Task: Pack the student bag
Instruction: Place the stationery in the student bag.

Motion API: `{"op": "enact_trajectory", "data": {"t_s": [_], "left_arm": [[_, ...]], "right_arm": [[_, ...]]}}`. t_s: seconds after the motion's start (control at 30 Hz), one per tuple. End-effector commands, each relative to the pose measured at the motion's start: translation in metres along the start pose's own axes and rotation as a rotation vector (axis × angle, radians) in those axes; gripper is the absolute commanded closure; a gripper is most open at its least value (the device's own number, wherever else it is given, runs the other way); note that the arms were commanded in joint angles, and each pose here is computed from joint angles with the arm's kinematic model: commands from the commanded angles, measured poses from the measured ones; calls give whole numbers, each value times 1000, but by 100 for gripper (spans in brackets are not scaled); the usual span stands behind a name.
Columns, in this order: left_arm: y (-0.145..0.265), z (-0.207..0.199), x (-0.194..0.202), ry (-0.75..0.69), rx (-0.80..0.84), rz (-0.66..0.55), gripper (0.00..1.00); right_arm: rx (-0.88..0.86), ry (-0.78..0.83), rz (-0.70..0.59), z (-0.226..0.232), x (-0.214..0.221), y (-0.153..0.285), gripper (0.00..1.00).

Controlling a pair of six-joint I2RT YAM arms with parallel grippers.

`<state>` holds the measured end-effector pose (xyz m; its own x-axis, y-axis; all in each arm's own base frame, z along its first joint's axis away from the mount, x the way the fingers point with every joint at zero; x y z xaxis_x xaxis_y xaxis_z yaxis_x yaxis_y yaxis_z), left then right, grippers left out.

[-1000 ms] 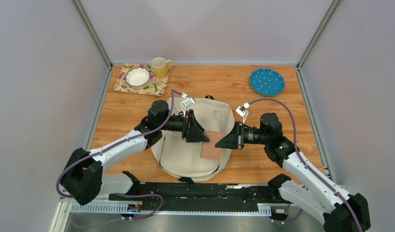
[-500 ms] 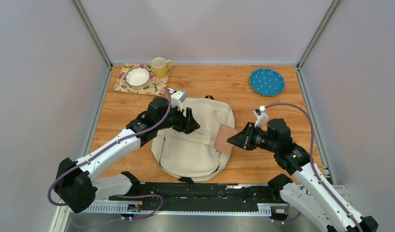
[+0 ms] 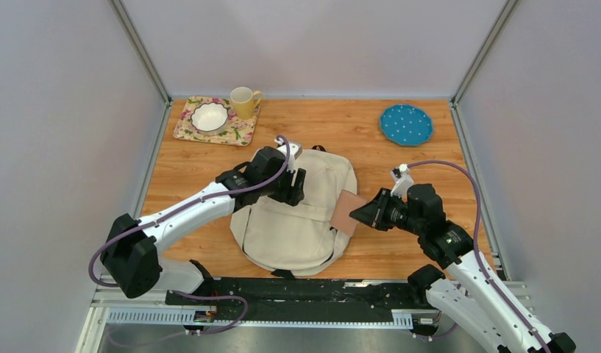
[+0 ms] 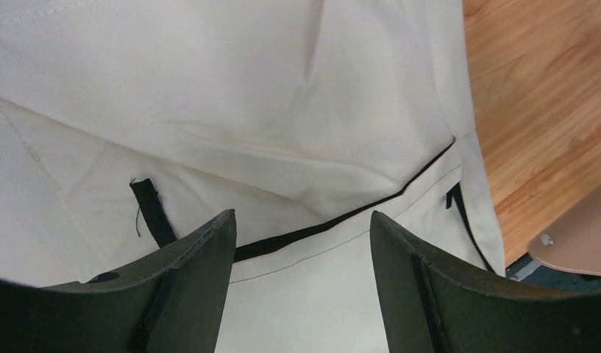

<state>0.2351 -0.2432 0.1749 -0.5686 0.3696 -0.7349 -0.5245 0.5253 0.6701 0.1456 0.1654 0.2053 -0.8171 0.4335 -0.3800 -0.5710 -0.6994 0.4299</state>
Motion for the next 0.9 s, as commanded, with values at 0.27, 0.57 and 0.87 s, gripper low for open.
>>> {"op": "enact_trajectory", "data": {"t_s": [0.27,0.57,0.87], "left_arm": [[-1,27,-31,-381,-103,20,24],[-12,40,-2,-634,-69,143,24],[-7,26,16,-681,68,115,24]], "right_arm": [[-29,3,-24,4,-2,2,100],[-27,2,-8,2,1,1,100],[-25,1,1,0,3,-1,100]]}}
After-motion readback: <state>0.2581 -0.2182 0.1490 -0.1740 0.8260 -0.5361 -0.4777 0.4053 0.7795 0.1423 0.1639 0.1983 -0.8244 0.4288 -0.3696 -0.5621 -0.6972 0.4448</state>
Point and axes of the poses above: each gripper's point midway between its finger pads, its own y axis back along the fingers, its own z axis along the line the jaws close on, x = y × z, the point moved 4 cm from there along y, back along the fingers, and after that the axes turned 11 degrees about -y, right-handed, at the moved point
